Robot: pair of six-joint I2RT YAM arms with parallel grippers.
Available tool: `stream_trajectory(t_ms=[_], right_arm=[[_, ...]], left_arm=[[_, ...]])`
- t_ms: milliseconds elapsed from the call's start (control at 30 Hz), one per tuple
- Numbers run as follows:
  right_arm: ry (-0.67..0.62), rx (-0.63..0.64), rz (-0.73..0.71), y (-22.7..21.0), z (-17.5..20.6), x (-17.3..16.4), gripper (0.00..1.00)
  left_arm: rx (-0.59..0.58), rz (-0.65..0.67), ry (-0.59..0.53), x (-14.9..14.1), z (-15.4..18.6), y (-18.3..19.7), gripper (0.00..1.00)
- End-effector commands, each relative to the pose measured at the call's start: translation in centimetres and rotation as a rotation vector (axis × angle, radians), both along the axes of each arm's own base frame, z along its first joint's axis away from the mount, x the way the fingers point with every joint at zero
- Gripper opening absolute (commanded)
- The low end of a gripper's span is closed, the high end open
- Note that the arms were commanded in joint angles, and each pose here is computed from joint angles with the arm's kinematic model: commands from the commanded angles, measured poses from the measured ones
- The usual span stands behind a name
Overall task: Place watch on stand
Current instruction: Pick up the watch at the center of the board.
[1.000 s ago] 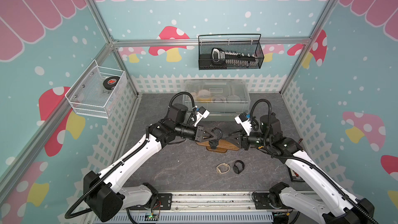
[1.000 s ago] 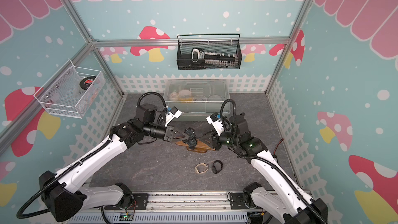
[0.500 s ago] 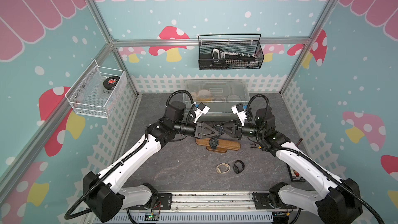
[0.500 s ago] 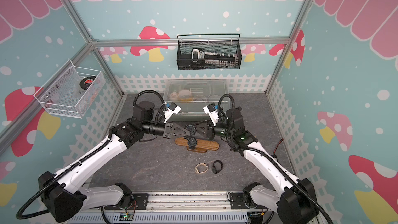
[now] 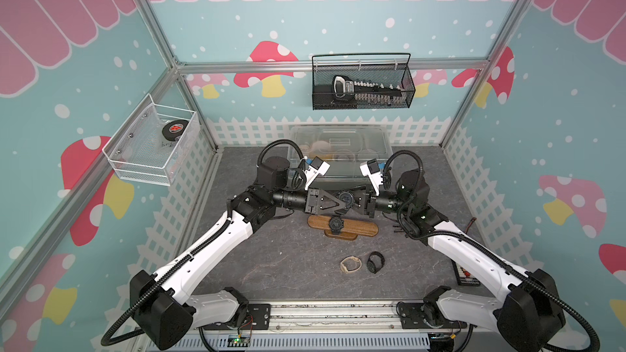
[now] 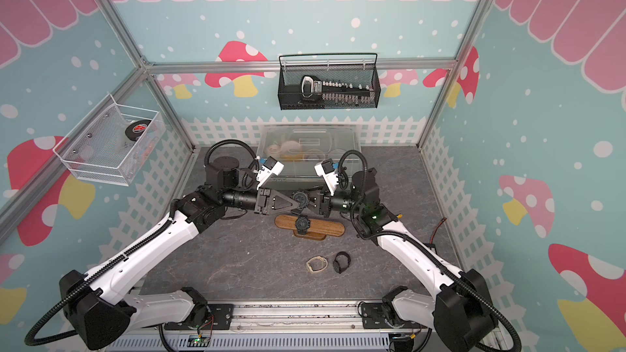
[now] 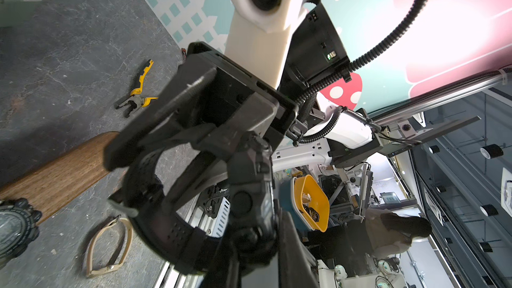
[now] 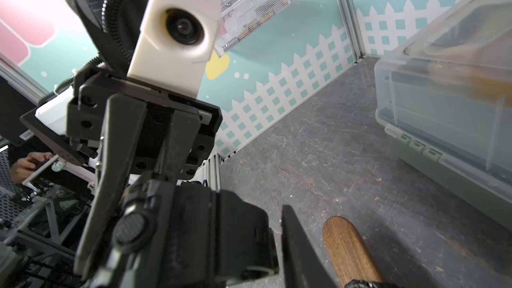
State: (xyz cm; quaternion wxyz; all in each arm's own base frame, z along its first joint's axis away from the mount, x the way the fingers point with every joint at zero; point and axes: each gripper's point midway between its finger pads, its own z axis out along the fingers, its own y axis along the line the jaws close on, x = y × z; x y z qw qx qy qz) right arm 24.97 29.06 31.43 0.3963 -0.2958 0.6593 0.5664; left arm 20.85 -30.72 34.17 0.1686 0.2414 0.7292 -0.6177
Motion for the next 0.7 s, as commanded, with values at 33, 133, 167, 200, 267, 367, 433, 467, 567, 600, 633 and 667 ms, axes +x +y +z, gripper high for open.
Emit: stream_trajectory(t_ms=[33, 133, 167, 200, 267, 367, 433, 467, 567, 600, 633, 667], right_arm=[[-0.051, 0.089, 0.038, 0.9, 2.3, -0.6, 0.00], [-0.023, 0.086, 0.017, 1.0, 1.9, -0.4, 0.00], [-0.010, 0.084, 0.004, 0.9, 1.7, -0.3, 0.00], [0.001, 0.085, -0.006, 0.8, 1.7, -0.3, 0.00], [0.025, 0.093, -0.037, 0.5, 1.6, -0.2, 0.00], [0.055, 0.101, -0.104, -0.2, 1.8, -0.1, 0.00], [0.077, 0.098, -0.161, -0.8, 1.8, 0.2, 0.00], [0.087, 0.098, -0.195, -1.2, 1.8, 0.4, 0.00], [0.118, 0.102, -0.298, -2.5, 2.0, 1.0, 0.00], [0.124, 0.105, -0.333, -3.0, 2.1, 1.2, 0.00], [0.131, 0.103, -0.375, -3.5, 2.0, 1.5, 0.00], [0.137, 0.100, -0.420, -4.2, 2.0, 1.7, 0.00]], left_arm=[[-0.005, -0.022, 0.019, -0.3, 0.3, -0.3, 0.00], [-0.005, -0.018, 0.021, -0.3, 0.4, -0.2, 0.05], [-0.006, -0.016, 0.022, -0.3, 0.4, -0.2, 0.11], [-0.006, -0.012, 0.020, -0.2, 0.5, -0.1, 0.18], [-0.002, 0.000, 0.018, 0.0, 0.7, 0.0, 0.32], [0.018, 0.033, 0.009, 0.3, 0.8, 0.4, 0.44], [0.035, 0.067, -0.007, 0.6, 1.0, 0.7, 0.49], [0.051, 0.088, -0.017, 0.8, 0.9, 0.9, 0.51], [0.103, 0.182, -0.056, 1.7, 1.0, 1.8, 0.53], [0.122, 0.222, -0.073, 2.0, 1.0, 2.2, 0.53], [0.145, 0.270, -0.088, 2.5, 0.9, 2.8, 0.53], [0.161, 0.316, -0.104, 2.9, 0.9, 3.3, 0.52]])
